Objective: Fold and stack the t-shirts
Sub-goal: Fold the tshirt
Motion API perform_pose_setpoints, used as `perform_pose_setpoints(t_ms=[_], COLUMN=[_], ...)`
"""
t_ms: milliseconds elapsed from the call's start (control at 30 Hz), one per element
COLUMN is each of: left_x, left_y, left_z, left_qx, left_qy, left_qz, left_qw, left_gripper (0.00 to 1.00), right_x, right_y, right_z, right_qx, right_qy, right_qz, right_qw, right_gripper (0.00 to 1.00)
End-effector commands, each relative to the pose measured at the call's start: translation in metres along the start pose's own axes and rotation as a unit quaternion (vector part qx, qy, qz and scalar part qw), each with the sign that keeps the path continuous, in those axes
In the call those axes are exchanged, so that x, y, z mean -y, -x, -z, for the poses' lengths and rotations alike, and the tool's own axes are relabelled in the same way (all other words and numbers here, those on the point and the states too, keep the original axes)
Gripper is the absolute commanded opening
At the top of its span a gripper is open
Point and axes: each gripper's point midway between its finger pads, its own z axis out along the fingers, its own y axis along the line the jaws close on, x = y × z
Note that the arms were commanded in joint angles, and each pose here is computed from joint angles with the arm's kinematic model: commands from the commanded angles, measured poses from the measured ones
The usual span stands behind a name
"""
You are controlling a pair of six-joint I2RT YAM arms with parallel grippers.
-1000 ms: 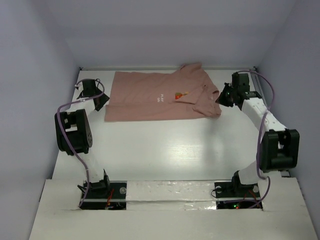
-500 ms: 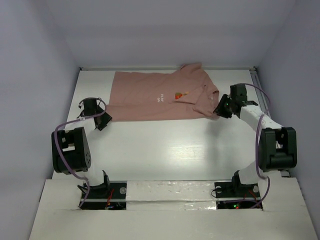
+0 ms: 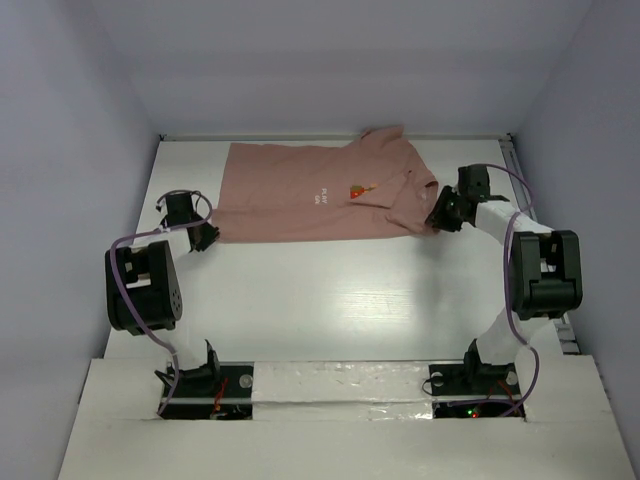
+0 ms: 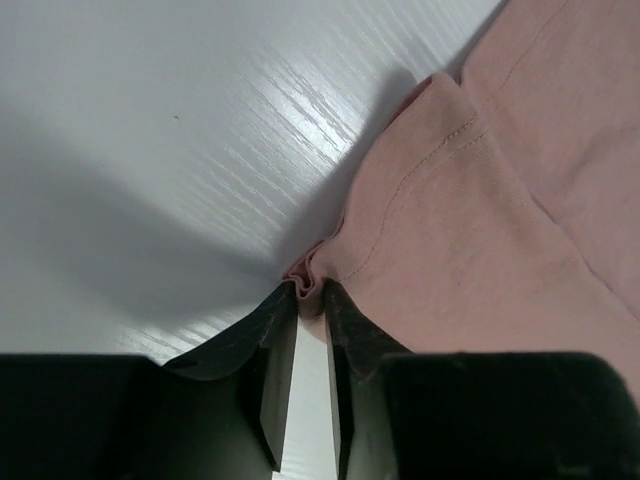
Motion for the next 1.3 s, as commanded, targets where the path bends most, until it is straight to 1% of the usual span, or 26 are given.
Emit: perform_pose_setpoints(t_ms=[0, 33, 67, 133, 167, 200, 233, 267, 300, 500, 733, 867, 1033, 1100, 1200, 1233, 1267], left_x=[-0.005, -0.005, -0.006, -0.006, -0.006, -0.007, -0.008, -0.009, -0.009, -0.014, -0.016, -0.021, -0.027, -0.028, -0.029, -0.029, -0.030], left_y=[0.003, 0.003, 0.003, 0.005, 0.005, 0.005, 0.005, 0.004, 0.004, 0.003, 0.001, 0.004, 0.000, -0.001, 0.000, 0.000, 0.000], left_z=[-0.004, -0.005, -0.005, -0.006, -0.006, -0.006, -0.007, -0.007, -0.008, -0.008, -0.008, -0.007, -0.007, -0.008, -0.007, -0.007, -0.007], left_qx=[0.003, 0.002, 0.002, 0.005, 0.004, 0.004, 0.004, 0.003, 0.003, 0.004, 0.002, 0.009, 0.006, 0.004, 0.006, 0.007, 0.006], left_qy=[0.012, 0.014, 0.018, 0.020, 0.021, 0.023, 0.024, 0.026, 0.025, 0.034, 0.040, 0.053, 0.061, 0.064, 0.066, 0.068, 0.068], left_qz=[0.000, 0.001, 0.001, 0.000, -0.001, -0.002, -0.002, -0.002, -0.004, -0.009, -0.012, -0.014, -0.017, -0.018, -0.021, -0.023, -0.024], left_qw=[1.000, 1.000, 1.000, 1.000, 1.000, 1.000, 1.000, 1.000, 1.000, 0.999, 0.999, 0.998, 0.998, 0.998, 0.998, 0.997, 0.997], left_gripper=[0.15, 0.13, 0.08, 0.02, 0.00, 0.00, 0.00, 0.00, 0.00, 0.00, 0.00, 0.00, 0.00, 0.00, 0.00, 0.00, 0.00], right_x=[-0.017, -0.016, -0.016, -0.016, -0.016, -0.017, -0.017, -0.016, -0.016, -0.015, -0.004, 0.015, 0.031, 0.031, 0.024, 0.023, 0.018], right_y=[0.026, 0.023, 0.022, 0.025, 0.026, 0.029, 0.029, 0.030, 0.032, 0.043, 0.058, 0.063, 0.056, 0.057, 0.072, 0.073, 0.083], right_z=[0.003, -0.001, -0.003, -0.003, -0.002, -0.001, -0.001, -0.001, -0.002, -0.007, -0.018, -0.020, -0.026, -0.028, -0.027, -0.029, -0.027], right_qx=[0.033, 0.024, 0.021, 0.029, 0.031, 0.036, 0.035, 0.036, 0.038, 0.050, 0.060, 0.066, 0.059, 0.061, 0.077, 0.073, 0.082], right_qy=[0.032, 0.031, 0.031, 0.029, 0.030, 0.030, 0.027, 0.025, 0.024, 0.013, -0.025, -0.051, -0.064, -0.063, -0.055, -0.055, -0.051], right_qz=[0.010, 0.008, 0.006, 0.005, 0.002, 0.004, 0.002, 0.003, 0.003, 0.002, 0.027, 0.021, 0.010, 0.008, 0.012, 0.013, 0.013], right_qw=[0.999, 0.999, 0.999, 0.999, 0.999, 0.999, 0.999, 0.999, 0.999, 0.999, 0.998, 0.996, 0.996, 0.996, 0.995, 0.996, 0.995], right_gripper=[0.34, 0.33, 0.30, 0.21, 0.19, 0.15, 0.10, 0.07, 0.00, 0.00, 0.00, 0.00, 0.00, 0.01, 0.01, 0.00, 0.01])
